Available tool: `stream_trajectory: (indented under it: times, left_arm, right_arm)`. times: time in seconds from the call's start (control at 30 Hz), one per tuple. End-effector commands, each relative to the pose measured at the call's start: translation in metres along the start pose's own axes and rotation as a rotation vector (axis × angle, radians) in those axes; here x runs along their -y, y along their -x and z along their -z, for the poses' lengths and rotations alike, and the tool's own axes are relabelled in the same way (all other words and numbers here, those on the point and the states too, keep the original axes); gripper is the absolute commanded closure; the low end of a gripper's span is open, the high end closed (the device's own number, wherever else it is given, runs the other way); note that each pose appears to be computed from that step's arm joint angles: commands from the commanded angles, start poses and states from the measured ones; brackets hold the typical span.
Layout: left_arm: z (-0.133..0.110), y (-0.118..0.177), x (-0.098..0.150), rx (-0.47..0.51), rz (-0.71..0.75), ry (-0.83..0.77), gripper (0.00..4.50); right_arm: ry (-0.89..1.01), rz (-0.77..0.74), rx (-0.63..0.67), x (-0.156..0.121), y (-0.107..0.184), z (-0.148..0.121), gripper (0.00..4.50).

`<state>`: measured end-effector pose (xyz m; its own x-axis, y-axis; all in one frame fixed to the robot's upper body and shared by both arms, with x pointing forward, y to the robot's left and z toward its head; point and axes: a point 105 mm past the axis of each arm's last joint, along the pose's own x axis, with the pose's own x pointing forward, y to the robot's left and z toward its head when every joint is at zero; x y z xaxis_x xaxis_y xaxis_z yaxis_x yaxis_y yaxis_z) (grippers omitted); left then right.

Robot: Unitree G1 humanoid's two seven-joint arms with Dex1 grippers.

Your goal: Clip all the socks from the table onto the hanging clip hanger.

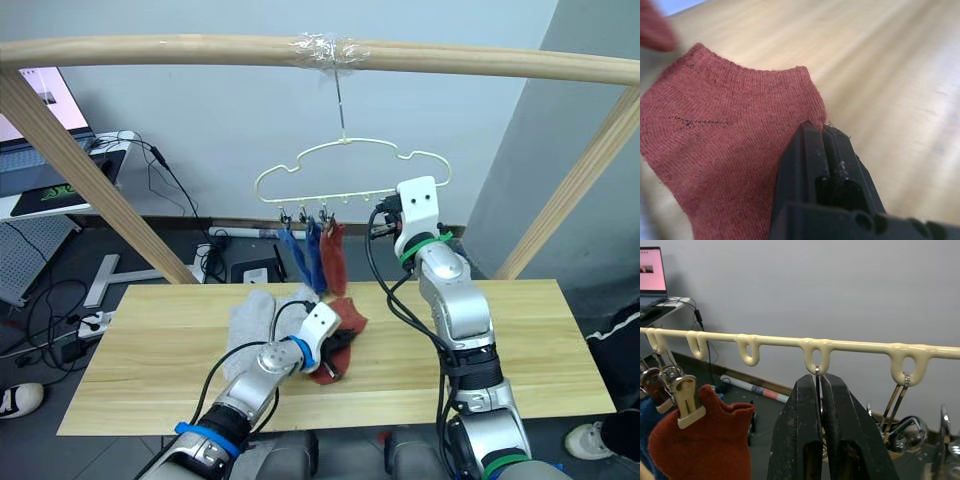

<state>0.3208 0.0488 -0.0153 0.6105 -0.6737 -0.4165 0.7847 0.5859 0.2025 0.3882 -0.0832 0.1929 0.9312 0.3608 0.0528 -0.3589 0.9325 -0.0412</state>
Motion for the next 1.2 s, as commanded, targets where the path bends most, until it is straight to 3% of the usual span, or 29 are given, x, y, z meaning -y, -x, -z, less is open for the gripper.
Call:
stream_trajectory:
  times: [0.03,0.17,0.53,0.73,1.2]
  left_arm:
    - [-0.064,0.007,-0.008,0.256,-0.037,-0.056,4.45]
    - [-0.104,0.025,-0.009,0.442,-0.081,-0.168,4.45]
    - [-0.145,0.049,-0.013,0.674,-0.223,-0.436,4.45]
    - [-0.160,0.061,-0.017,0.766,-0.311,-0.577,4.45]
    - [-0.176,0.066,-0.013,0.852,-0.356,-0.645,4.45]
  right_arm:
    - [-0.143,0.015,-0.035,0.015,0.004,-0.008,4.50]
    - [-0.289,0.004,-0.116,0.022,0.004,-0.010,4.50]
    - [-0.545,-0.008,-0.224,0.032,0.000,-0.020,4.50]
    - [-0.624,-0.028,-0.293,0.031,0.004,-0.017,4.50]
    - [-0.670,-0.020,-0.313,0.032,0.005,-0.018,4.50]
